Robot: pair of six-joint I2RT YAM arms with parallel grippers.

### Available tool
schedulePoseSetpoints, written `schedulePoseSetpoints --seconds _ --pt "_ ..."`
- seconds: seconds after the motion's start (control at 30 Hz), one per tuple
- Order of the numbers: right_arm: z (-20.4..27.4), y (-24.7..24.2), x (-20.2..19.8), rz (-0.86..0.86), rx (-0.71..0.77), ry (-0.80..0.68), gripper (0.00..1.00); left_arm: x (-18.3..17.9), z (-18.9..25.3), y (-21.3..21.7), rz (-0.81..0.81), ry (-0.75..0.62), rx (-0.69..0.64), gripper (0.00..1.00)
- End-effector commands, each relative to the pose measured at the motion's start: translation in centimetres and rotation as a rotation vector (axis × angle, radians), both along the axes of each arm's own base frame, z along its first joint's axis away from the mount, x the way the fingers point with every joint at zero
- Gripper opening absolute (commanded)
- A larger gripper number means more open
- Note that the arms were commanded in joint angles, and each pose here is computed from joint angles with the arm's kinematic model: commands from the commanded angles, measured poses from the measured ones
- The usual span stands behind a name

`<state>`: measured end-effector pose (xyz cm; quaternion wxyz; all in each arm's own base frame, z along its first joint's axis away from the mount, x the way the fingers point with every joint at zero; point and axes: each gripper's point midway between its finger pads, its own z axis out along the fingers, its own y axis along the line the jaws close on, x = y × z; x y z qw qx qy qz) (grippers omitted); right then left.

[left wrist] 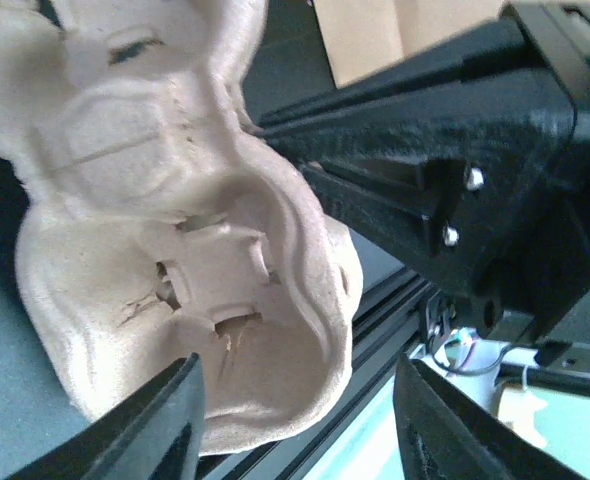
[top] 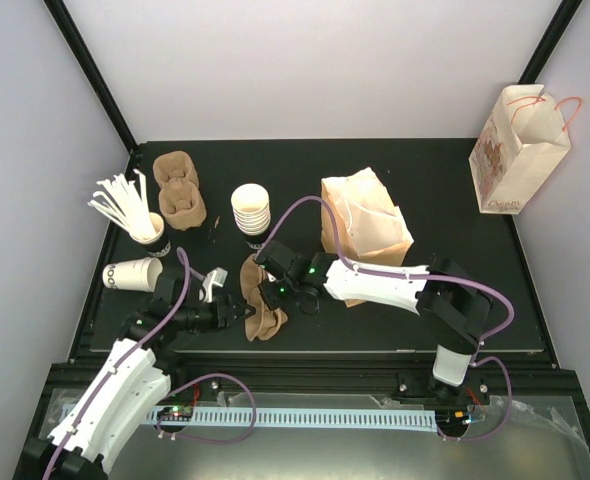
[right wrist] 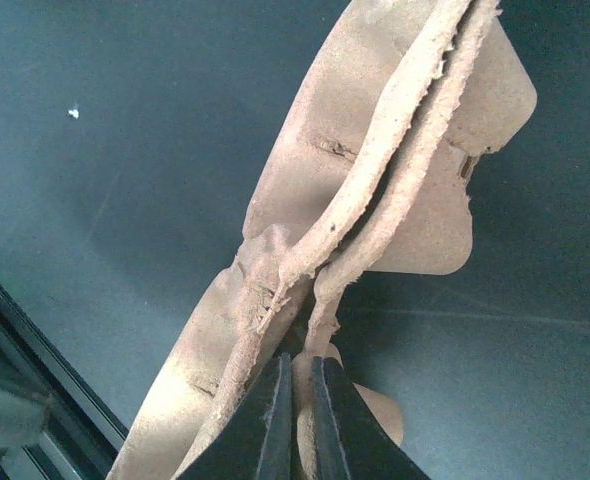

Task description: Pack the takeout coffee

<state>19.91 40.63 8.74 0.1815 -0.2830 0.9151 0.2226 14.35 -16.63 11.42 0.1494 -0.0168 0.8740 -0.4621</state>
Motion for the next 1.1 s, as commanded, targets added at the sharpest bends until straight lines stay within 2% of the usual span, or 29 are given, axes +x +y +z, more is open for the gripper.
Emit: schedulePoseSetpoints --seconds 0.0,0.17,0.4,0.67,0.73,0.8,0.9,0.97,1.07 --pt "1.0 -1.1 -0.5 0.011 -0.023 -0.042 0.08 1.3 1.4 0.7 0.064 -0.073 0.029 0.58" --pt "2.2 -1.0 -1.0 0.044 0.016 -0.075 0.08 2.9 2.2 1.5 0.116 -0.165 0.074 0.59" --pt "3.8 -1.8 -1.7 0.085 0.021 -0.088 0.08 4.4 3.9 1.7 0.169 -0.3 0.031 0.6" --pt "4.6 -4.7 -2.8 0.091 -0.004 -0.102 0.08 5.4 6.1 0.8 0.203 -0.422 -0.133 0.65" --pt "4.8 -5.1 -3.1 0.094 -0.003 -0.101 0.08 5.7 6.6 0.8 0.198 -0.457 -0.123 0.68" --pt "5.0 -5.6 -3.2 0.099 -0.011 -0.105 0.08 5.9 7.0 0.7 0.188 -0.492 -0.113 0.8" --pt "5.3 -6.2 -3.3 0.113 -0.031 -0.113 0.08 6.4 7.6 0.4 0.158 -0.544 -0.093 0.89" --pt "5.5 -6.5 -3.2 0.121 -0.047 -0.112 0.08 6.5 8.2 0.1 0.135 -0.588 -0.079 0.93" --pt "5.9 -6.7 -3.2 0.129 -0.064 -0.113 0.08 6.4 9.2 -0.1 0.108 -0.679 -0.056 0.93"
